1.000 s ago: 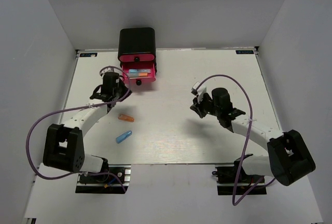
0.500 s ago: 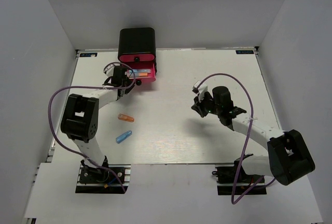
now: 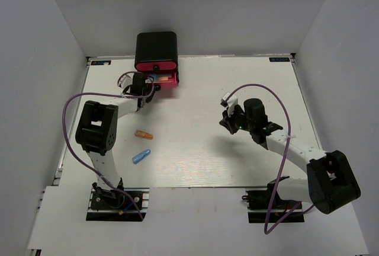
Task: Sort the stationery into containers
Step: Close the drawer in the storage box, then open the drawer in the storage box.
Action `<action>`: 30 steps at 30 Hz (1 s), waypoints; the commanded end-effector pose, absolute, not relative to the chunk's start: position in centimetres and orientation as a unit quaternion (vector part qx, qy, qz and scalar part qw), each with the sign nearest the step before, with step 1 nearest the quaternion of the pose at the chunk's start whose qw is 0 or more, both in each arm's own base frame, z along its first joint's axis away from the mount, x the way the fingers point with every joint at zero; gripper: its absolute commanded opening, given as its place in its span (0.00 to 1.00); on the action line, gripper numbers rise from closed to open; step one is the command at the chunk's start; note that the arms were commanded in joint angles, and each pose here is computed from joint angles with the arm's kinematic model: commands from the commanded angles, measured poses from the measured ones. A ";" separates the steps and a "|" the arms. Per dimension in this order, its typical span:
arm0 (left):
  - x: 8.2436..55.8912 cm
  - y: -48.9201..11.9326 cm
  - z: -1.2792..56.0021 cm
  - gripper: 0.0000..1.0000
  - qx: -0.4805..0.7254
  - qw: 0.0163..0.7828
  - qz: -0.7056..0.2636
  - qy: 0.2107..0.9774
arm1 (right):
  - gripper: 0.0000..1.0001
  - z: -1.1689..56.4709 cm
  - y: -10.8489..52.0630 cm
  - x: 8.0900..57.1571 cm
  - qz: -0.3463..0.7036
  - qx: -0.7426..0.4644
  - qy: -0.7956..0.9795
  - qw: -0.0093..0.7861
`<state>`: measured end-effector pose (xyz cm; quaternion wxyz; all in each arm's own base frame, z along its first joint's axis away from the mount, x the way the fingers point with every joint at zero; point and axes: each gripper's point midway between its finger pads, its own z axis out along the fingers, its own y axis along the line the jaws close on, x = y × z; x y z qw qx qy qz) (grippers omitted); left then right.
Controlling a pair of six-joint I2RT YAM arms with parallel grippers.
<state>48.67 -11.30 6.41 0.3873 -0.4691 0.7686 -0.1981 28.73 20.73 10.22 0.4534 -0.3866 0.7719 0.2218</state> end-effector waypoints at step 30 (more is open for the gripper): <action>52.5 -14.0 7.8 0.44 -0.481 0.374 -0.276 0.743 | 0.00 10.6 21.1 28.7 0.226 -0.410 0.756 0.457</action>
